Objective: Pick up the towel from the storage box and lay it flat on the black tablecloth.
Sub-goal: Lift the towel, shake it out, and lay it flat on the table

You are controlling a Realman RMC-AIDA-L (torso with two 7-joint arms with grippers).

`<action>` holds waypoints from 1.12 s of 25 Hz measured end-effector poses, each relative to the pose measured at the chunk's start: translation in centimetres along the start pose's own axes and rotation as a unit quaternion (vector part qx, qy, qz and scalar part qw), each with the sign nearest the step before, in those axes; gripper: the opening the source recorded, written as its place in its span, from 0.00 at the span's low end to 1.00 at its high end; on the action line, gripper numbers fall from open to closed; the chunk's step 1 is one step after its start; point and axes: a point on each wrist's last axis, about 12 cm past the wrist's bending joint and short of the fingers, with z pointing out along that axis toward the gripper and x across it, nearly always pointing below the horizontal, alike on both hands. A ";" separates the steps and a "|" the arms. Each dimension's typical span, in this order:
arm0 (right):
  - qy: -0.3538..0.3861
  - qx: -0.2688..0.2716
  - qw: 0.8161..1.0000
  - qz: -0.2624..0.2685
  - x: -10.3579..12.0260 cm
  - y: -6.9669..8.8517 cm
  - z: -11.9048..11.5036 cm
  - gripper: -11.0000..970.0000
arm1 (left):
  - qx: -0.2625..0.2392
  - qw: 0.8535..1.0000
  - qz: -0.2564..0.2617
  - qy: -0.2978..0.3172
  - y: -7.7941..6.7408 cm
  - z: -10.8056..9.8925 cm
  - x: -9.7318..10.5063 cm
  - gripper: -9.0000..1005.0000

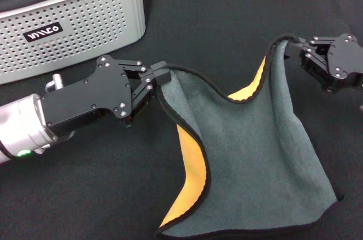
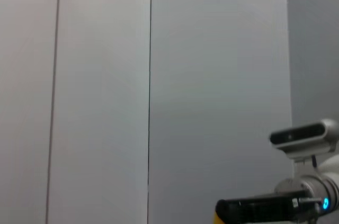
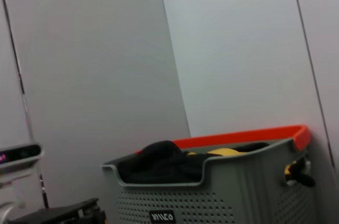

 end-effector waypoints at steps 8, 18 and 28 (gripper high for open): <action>0.011 0.022 1.000 -0.003 0.6 -0.5 0.6 0.02 | -0.014 0.999 0.030 0.002 0.6 0.2 -0.1 0.05; 0.022 0.043 0.999 -0.007 0.8 -1.1 0.8 0.02 | -0.043 0.997 0.062 0.035 2.0 0.9 0.3 0.05; 0.044 0.064 0.997 0.001 1.4 -1.9 1.9 0.02 | -0.053 0.992 0.088 0.067 2.5 1.1 0.8 0.05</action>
